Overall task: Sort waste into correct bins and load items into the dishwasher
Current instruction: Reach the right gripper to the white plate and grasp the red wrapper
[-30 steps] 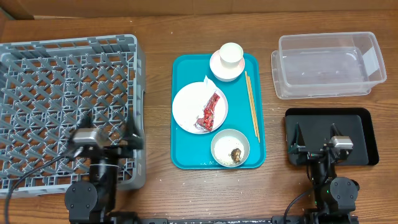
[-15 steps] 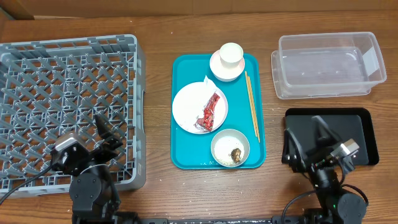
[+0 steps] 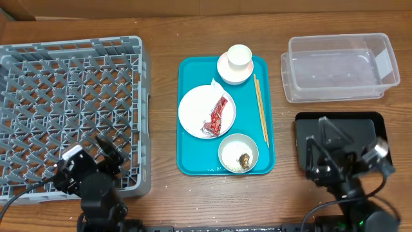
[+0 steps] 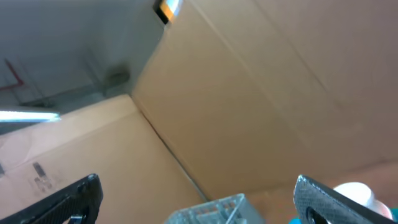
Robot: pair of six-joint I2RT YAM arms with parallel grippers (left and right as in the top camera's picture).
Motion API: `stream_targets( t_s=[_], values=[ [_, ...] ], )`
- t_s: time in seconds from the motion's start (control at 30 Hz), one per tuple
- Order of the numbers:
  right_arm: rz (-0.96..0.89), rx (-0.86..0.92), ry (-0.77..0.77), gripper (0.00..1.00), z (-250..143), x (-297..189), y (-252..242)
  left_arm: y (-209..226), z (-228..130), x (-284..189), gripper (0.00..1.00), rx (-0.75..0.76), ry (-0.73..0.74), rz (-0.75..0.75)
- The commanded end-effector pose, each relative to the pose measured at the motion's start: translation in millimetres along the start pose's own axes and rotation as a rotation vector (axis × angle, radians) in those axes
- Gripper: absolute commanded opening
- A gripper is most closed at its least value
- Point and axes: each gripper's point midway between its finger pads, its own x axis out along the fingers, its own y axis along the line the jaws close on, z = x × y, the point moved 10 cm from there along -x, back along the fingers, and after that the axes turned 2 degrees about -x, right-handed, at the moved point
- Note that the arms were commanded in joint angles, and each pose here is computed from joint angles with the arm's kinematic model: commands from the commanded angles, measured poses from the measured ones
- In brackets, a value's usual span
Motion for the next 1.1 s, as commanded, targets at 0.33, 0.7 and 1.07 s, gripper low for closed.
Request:
stream_targets(
  t_s=[0.33, 0.7, 1.07],
  values=[
    [-0.005, -0.130, 0.705, 1.00, 57.3, 141.6, 33.7, 11.3, -23.6, -4.8, 0.99, 0.124, 0.160, 0.066],
    [0.015, -0.130, 1.083, 1.00, -62.2, 215.1, 73.7, 12.1, -25.3, -5.2, 1.00, 0.133, 0.171, 0.069],
    [-0.011, -0.071, 1.288, 1.00, -182.5, 245.8, 38.3, 12.1, -25.3, -5.2, 1.00, 0.133, 0.171, 0.069]
  ],
)
